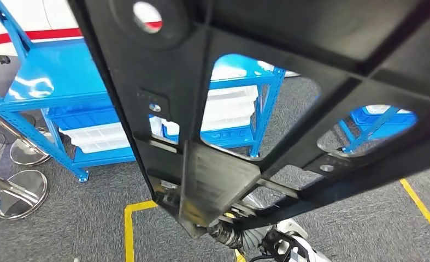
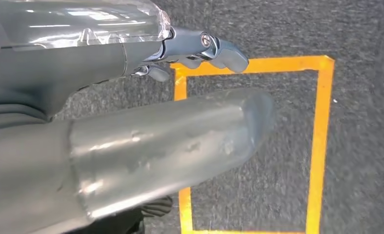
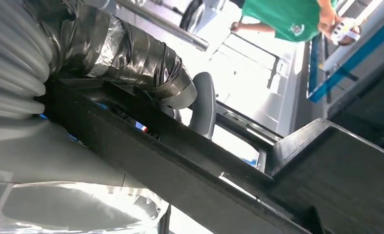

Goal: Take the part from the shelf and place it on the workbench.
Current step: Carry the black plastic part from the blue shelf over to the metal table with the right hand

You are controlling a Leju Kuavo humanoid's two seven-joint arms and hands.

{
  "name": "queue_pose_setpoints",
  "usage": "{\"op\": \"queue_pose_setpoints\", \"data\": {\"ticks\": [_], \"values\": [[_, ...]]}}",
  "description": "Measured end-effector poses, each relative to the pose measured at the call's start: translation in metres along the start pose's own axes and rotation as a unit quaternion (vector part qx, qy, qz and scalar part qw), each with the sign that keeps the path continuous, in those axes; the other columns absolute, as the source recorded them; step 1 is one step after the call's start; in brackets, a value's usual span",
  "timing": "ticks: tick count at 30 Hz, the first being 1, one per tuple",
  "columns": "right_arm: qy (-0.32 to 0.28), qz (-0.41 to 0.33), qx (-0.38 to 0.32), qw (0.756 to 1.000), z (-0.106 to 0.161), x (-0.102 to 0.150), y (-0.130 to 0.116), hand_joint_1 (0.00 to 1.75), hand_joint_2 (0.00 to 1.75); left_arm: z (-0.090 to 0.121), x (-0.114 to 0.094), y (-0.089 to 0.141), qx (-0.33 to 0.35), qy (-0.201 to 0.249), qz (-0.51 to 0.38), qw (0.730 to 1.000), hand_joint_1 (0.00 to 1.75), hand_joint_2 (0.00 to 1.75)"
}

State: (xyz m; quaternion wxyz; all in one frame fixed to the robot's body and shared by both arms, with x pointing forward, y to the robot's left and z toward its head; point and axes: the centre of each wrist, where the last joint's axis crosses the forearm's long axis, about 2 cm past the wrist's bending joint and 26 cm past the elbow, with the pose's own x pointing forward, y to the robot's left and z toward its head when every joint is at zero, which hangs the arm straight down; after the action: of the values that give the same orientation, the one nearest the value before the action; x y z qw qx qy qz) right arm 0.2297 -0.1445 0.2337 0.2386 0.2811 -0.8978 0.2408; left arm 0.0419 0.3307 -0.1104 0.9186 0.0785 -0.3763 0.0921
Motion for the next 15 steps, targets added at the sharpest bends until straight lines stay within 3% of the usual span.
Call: {"op": "queue_pose_setpoints", "data": {"ticks": [8, 15], "values": [[0.039, -0.067, 0.04, 0.996, 0.009, -0.006, 0.002, 1.75, 1.75, 0.0, 0.0, 0.0, -0.001, 0.0, -0.002, 1.0, 0.0, 0.0], [0.025, -0.101, 0.038, 0.994, 0.014, -0.004, 0.004, 1.75, 1.75, 0.001, -0.001, -0.002, -0.003, 0.001, -0.002, 1.0, 0.0, 0.0]]}}
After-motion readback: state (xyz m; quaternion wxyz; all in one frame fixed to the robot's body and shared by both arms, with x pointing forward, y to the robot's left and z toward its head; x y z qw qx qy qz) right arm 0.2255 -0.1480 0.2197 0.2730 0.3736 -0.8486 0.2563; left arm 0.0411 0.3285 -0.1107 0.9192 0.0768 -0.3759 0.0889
